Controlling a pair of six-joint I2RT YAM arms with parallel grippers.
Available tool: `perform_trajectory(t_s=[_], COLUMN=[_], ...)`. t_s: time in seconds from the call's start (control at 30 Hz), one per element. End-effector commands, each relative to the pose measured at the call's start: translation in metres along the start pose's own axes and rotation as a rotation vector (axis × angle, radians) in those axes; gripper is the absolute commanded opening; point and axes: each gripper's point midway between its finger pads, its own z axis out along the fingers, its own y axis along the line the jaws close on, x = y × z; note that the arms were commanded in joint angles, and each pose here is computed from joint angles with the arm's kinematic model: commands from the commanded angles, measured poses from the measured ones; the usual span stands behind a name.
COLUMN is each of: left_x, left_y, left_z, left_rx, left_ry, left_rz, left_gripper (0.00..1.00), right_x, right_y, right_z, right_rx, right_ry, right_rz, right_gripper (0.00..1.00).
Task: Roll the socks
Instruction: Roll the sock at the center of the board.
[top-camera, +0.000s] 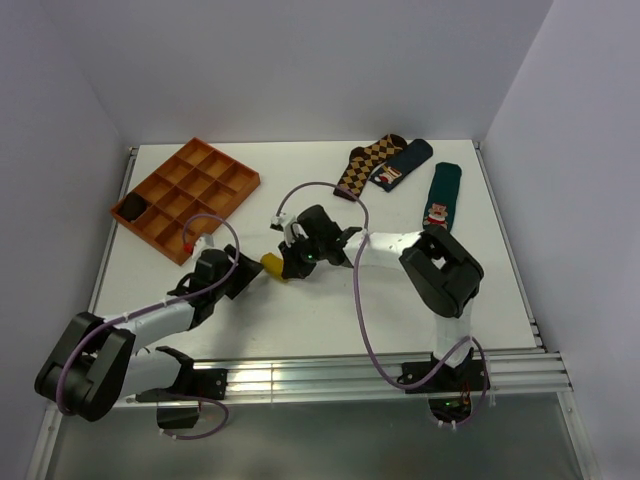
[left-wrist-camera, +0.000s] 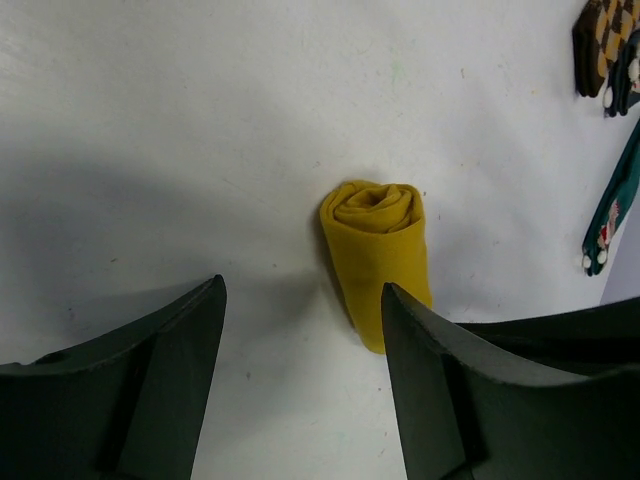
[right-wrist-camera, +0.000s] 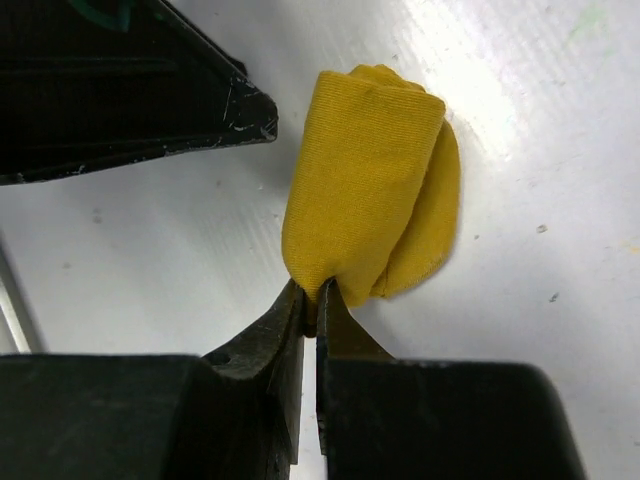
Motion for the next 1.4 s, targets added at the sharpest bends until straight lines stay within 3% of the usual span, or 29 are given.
perform_trajectory(t_s=[0.0,0.37,0.77,1.37], left_x=[-0.003,0.007,0.005,0.01], left_y=[-0.014,-0.024,-0.022,-0.023], left_z=[-0.001,0.014,0.016,0.027], left_rx=[0.082,0.13,0.108,0.106], left_ry=[-0.007,0.048,0.046,0.055], left_rz=[0.004,0.0,-0.005,-0.064], left_gripper=[0.69,0.68,0.68,0.66], right_x=[0.012,0.005,0.001,0.011], right_y=[0.014,0.01,-0.004,-0.009], right_z=[-0.002,0.006,0.004,0.013], right_rx=[-0.134,-0.275,-0.351,-0.39], right_ry=[0.084,0.117,0.05,-0.007], right_rz=[0.188,0.495,0.782,0.985], right_gripper=[0.0,0.0,0.0,0.0])
